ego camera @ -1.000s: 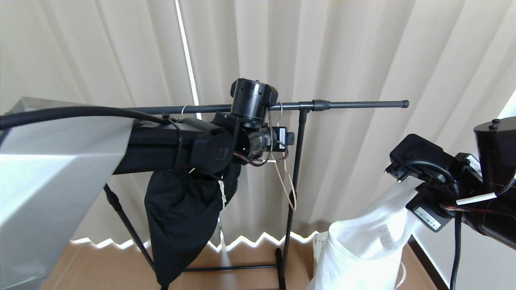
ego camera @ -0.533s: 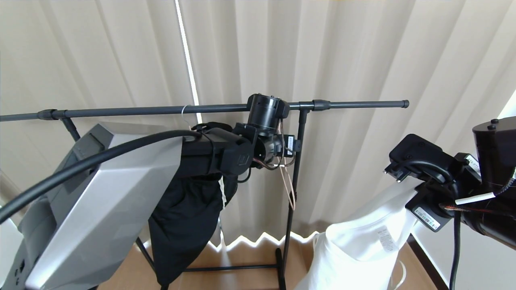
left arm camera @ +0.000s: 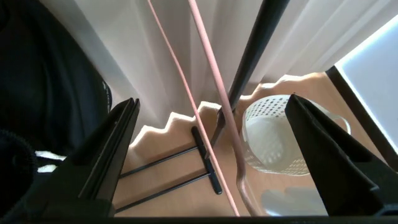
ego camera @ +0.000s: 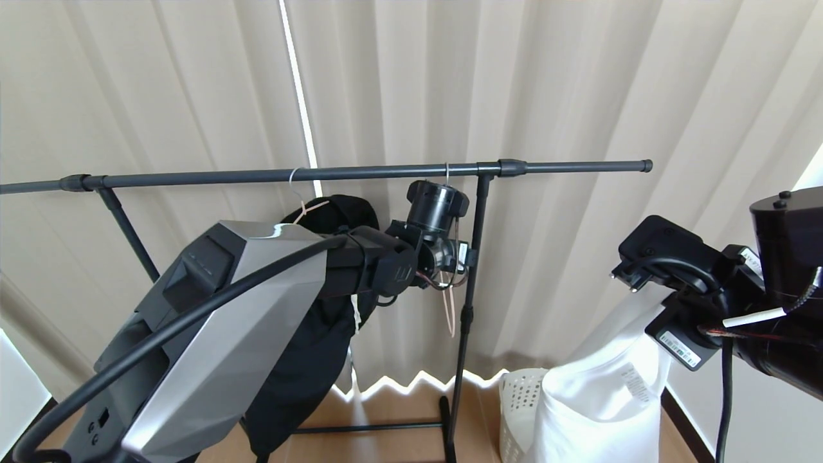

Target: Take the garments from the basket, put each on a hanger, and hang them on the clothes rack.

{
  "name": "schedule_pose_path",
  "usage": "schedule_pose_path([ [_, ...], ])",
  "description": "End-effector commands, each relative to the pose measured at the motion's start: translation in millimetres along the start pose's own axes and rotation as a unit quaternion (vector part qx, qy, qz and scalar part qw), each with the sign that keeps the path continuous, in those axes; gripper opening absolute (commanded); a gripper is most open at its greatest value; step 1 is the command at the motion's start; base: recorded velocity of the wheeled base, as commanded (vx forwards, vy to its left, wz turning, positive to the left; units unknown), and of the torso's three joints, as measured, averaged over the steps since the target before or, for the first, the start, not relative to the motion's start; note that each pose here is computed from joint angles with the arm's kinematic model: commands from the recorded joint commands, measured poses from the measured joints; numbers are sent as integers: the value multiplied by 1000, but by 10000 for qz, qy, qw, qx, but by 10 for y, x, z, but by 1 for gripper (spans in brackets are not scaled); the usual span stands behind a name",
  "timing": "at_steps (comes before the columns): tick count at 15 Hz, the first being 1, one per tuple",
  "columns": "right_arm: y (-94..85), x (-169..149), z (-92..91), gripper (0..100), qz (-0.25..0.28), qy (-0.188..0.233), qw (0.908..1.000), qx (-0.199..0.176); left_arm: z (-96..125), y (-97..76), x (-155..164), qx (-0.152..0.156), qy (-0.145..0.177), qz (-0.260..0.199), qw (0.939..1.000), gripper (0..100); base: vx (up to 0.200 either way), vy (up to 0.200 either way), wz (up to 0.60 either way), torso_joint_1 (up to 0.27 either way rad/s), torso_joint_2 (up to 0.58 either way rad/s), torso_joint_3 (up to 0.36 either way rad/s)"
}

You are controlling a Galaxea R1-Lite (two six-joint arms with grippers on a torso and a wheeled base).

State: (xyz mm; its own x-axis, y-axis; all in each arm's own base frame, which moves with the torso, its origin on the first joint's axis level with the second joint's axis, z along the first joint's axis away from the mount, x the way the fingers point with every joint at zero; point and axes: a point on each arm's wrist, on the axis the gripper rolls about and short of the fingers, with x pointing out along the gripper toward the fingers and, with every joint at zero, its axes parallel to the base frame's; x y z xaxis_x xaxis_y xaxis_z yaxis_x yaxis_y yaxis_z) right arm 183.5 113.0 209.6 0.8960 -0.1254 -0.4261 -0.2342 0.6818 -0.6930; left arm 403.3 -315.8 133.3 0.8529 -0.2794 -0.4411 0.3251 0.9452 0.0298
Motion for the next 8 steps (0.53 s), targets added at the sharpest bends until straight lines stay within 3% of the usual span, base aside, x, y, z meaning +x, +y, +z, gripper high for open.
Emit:
schedule_pose_path([
  [1,7,8,-2,0,3,16,10000,-20,-42,-3,34,20,53,34,10000,100,0,0,0,0,0,0],
  [8,5,0,-12,0,0,11,10000,-69,-181,-3,143,187,174,457,9986,100,0,0,0,0,0,0],
])
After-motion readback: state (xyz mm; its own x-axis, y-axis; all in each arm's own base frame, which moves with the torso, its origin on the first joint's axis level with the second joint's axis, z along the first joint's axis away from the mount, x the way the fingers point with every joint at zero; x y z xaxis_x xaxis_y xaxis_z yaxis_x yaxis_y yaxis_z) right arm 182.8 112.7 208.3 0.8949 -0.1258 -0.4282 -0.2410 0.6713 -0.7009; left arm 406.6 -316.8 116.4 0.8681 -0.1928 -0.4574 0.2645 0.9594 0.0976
